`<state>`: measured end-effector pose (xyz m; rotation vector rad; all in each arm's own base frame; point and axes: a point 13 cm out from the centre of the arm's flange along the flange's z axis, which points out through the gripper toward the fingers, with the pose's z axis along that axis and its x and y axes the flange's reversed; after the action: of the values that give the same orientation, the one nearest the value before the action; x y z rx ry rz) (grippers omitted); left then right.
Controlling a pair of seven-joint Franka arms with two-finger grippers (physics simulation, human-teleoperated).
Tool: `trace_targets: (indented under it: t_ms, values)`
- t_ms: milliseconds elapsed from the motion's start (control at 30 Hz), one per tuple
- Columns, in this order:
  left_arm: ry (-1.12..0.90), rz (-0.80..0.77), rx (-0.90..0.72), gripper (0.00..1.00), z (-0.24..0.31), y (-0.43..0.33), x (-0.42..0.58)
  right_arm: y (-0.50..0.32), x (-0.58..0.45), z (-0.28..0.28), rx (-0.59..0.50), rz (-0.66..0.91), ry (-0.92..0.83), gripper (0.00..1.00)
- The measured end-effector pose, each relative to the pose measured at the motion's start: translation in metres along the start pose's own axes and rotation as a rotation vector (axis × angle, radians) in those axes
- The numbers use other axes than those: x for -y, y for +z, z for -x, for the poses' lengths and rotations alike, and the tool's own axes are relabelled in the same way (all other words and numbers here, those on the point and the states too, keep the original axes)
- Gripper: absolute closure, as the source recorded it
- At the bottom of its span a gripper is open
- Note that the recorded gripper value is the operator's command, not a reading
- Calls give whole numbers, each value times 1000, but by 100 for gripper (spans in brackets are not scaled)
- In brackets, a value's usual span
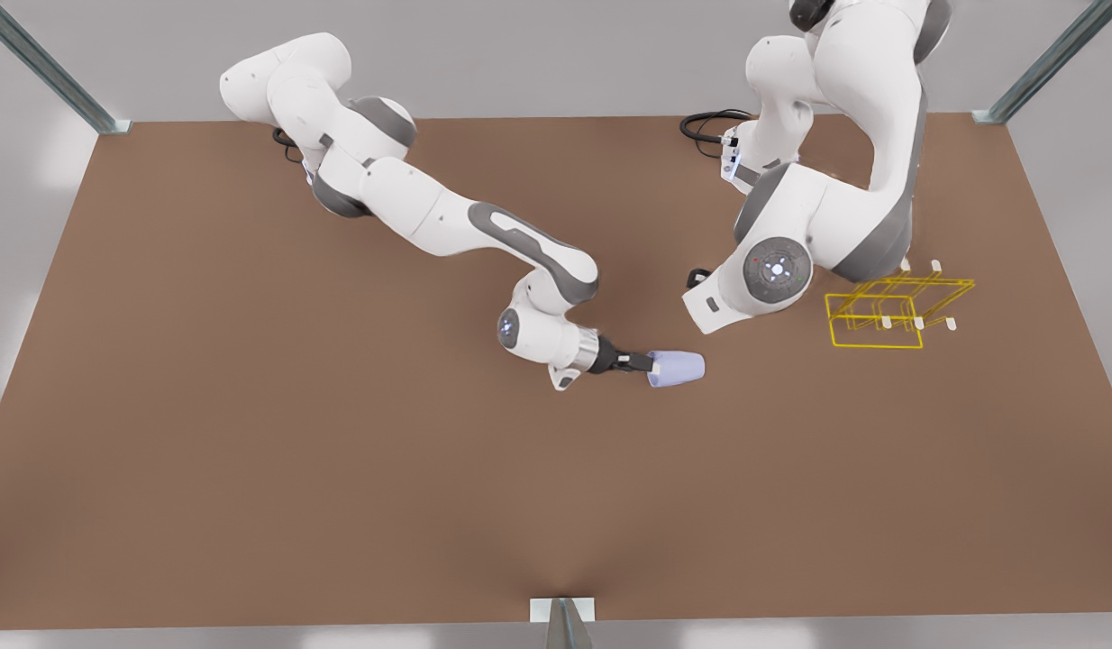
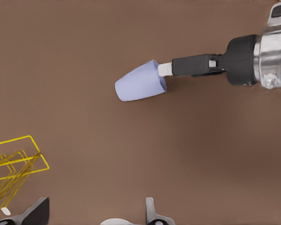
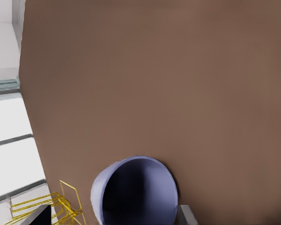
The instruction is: Place the cup on the cup holder
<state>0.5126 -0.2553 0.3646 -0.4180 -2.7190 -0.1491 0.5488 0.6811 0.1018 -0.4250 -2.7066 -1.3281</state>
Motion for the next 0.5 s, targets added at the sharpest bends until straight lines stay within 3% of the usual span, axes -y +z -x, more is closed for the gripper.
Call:
trace_targets:
  t_ms: [100,200,267,300,367,500]
  values:
    - [-76,-1,1,0,31,16,37,-132,-37,95,83,-88,-108,0]
    - [-297,-17,21,0,56,54,37,-381,-89,167,249,-216,-221,0]
    - [-471,-48,64,0,76,72,35,-564,-58,177,351,-380,-233,0]
    - [-551,-64,82,0,84,82,37,-610,-9,154,341,-485,-207,0]
    - [-699,-107,126,0,100,92,42,-647,74,137,282,-639,-150,0]
    - [-979,-193,183,0,120,109,45,-652,103,131,188,-765,-188,0]
